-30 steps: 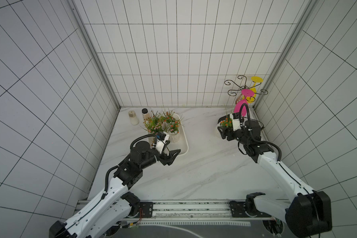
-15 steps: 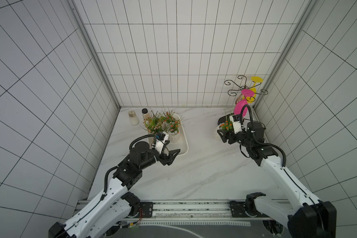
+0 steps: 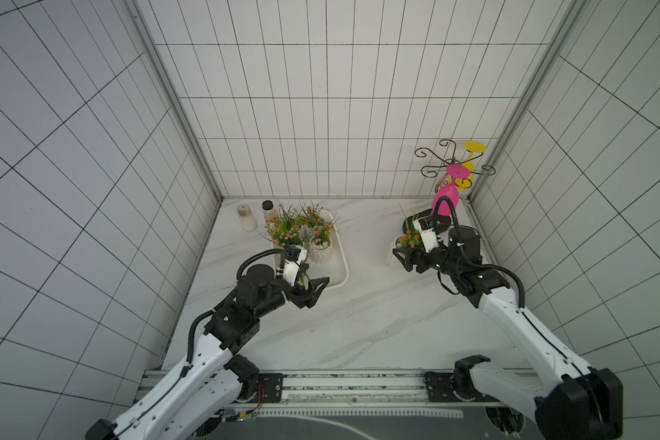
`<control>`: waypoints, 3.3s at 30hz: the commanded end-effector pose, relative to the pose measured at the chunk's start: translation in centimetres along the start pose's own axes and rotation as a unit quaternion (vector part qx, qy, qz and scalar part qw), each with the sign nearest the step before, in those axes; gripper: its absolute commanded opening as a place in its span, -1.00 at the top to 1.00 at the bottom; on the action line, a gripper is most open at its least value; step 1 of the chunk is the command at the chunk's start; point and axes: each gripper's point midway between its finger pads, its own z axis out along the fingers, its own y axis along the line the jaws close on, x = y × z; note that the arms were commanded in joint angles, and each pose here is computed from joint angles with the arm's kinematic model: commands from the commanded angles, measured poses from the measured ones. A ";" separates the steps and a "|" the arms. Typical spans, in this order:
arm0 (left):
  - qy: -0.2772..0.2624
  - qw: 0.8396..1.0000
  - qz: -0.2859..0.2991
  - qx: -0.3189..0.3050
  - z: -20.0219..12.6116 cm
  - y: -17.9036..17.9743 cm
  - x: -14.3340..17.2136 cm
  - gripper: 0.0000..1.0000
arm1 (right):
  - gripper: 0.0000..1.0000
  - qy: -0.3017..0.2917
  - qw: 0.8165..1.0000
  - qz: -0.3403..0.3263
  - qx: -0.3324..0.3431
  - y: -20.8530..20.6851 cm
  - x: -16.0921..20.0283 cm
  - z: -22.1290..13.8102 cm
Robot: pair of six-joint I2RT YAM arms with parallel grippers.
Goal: Put the potted gypsophila into the storage box
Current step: Place the baby's breath potted plant at the storage box.
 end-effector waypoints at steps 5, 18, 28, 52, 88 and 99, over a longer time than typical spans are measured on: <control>-0.010 0.999 -0.013 -0.039 -1.0 1.0 -0.7 -0.68 | -0.51 -0.076 0.994 -0.065 -0.042 4.2 -7.8 -0.9; -0.007 0.995 -0.038 -0.095 -3.2 3.7 -0.7 -0.68 | -0.51 -0.073 0.989 -0.084 -0.092 9.2 -8.7 0.7; -0.019 0.990 -0.060 -0.126 -5.2 5.6 -0.9 -0.68 | -0.52 -0.064 0.987 -0.088 -0.120 11.9 -8.4 2.1; -0.033 0.979 -0.048 -0.196 -7.1 8.1 -2.0 -0.67 | -0.51 -0.049 0.980 -0.110 -0.160 16.1 -8.2 5.2; -0.010 0.962 -0.073 -0.263 -7.3 11.8 0.1 -0.74 | -0.49 -0.038 0.974 -0.135 -0.181 19.4 -6.6 12.0; -0.010 0.962 -0.073 -0.263 -7.2 11.9 0.2 -0.74 | -0.47 -0.046 0.974 -0.139 -0.170 19.4 -6.4 14.7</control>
